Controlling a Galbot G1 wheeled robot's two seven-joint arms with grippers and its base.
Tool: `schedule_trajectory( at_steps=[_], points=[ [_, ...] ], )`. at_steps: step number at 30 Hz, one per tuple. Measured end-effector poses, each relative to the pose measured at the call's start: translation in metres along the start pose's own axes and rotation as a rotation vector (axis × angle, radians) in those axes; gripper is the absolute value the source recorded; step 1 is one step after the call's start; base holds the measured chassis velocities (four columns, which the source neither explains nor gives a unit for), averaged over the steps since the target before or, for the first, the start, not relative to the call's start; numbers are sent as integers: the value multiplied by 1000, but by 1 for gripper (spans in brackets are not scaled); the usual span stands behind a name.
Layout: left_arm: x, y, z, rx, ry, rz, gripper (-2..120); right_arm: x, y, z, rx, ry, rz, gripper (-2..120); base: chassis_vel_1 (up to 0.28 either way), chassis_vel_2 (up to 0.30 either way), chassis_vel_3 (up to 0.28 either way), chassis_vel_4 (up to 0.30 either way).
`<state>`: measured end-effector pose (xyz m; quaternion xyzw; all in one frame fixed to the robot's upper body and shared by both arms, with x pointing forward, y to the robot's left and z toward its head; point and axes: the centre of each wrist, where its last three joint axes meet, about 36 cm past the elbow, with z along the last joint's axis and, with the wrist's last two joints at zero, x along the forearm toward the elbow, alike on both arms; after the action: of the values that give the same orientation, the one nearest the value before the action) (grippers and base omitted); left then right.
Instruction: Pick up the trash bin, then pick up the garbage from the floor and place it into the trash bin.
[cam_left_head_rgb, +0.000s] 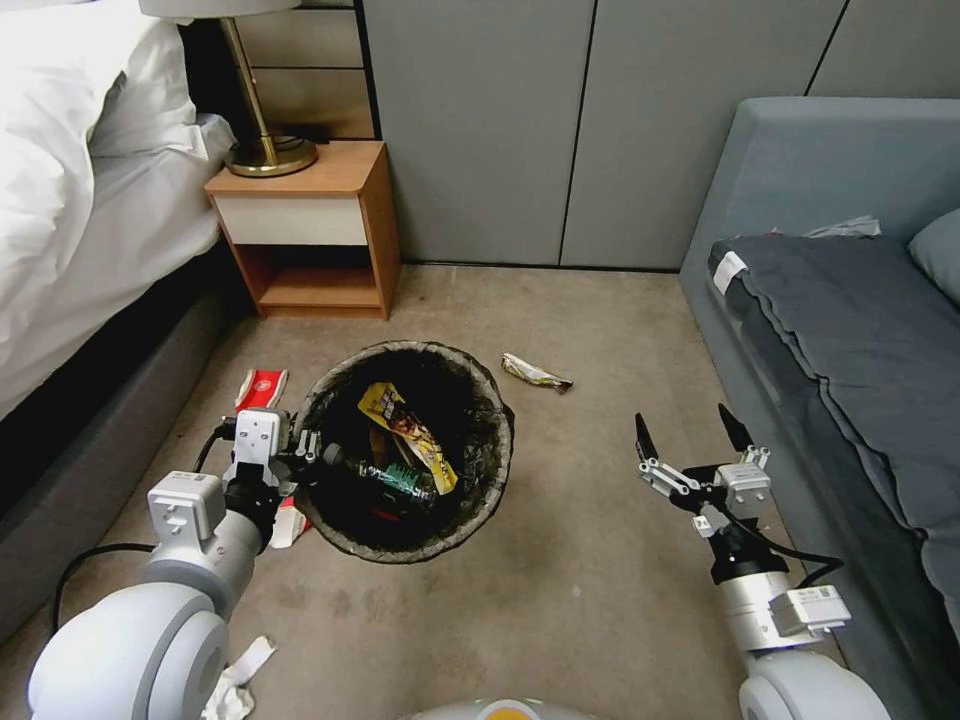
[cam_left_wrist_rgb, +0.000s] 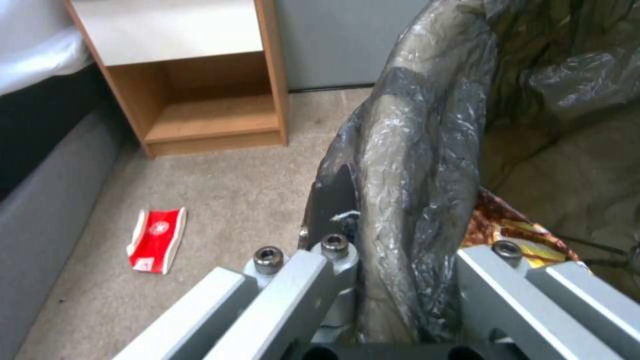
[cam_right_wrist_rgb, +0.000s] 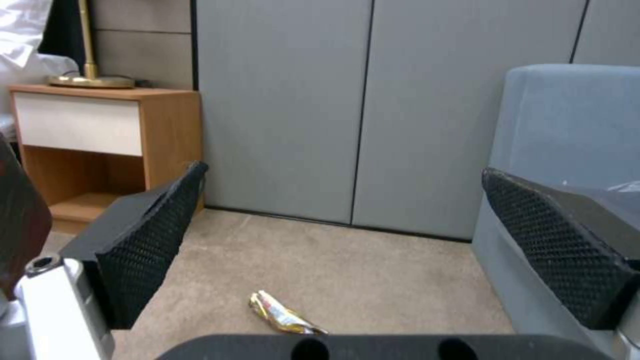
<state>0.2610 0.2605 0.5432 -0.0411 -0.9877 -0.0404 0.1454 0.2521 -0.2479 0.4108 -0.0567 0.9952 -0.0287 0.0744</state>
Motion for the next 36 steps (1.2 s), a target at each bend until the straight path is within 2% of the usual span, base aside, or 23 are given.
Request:
schedule_trajectory(
  at_steps=[36],
  points=[
    [-1, -1, -1, 5, -8, -1, 1, -2, 2, 3, -4, 2, -13, 100, -92, 90, 89, -92]
  ],
)
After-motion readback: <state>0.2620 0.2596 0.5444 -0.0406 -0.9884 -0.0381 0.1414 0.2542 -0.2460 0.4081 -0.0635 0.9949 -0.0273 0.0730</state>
